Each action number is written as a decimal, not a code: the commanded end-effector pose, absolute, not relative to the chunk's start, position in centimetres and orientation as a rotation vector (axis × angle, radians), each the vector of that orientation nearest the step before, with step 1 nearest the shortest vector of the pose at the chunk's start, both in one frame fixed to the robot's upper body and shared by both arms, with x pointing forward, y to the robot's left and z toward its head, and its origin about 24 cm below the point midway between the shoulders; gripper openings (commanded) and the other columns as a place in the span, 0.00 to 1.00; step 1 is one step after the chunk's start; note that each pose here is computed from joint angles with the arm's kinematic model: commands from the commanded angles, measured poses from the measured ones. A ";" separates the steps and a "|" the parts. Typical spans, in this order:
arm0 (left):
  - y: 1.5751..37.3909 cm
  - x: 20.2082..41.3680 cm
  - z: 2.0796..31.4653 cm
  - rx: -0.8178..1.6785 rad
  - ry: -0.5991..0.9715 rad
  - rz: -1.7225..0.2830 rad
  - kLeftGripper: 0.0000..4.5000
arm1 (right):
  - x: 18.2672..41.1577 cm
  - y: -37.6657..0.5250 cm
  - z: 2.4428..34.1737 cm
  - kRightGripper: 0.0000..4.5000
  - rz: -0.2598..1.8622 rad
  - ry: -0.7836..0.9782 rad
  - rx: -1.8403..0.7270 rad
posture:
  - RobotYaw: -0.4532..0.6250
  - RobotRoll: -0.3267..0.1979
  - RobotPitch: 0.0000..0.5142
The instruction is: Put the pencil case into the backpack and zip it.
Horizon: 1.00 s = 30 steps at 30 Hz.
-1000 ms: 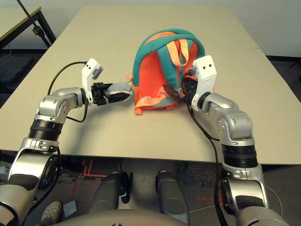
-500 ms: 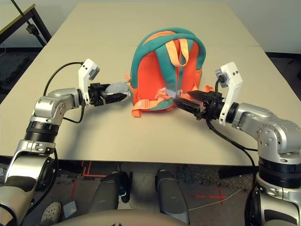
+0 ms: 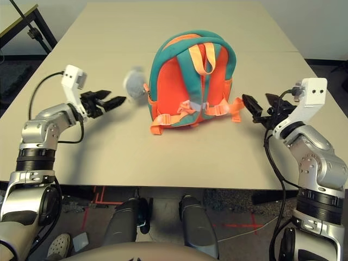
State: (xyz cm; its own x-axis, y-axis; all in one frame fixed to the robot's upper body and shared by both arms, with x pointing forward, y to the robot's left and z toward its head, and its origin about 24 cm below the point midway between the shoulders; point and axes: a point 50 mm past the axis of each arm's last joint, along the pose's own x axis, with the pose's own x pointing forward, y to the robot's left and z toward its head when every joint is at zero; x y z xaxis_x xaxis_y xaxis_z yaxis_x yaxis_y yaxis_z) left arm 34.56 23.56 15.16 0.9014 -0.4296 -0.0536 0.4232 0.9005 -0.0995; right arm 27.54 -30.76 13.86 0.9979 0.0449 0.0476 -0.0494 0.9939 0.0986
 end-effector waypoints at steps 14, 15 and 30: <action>28.7 33.6 11.0 -0.017 -0.023 0.027 1.00 | 27.3 -34.0 11.6 1.00 -0.156 -0.100 0.009 | 0.27 0.62 0.35; 28.8 33.6 11.0 -0.016 -0.026 0.034 1.00 | 27.3 -34.2 11.5 1.00 -0.161 -0.101 0.009 | 0.27 0.62 0.35; 28.7 33.7 10.1 -0.021 -0.015 0.055 1.00 | 29.1 -33.8 11.6 1.00 -0.223 -0.157 -0.016 | 0.25 0.62 0.39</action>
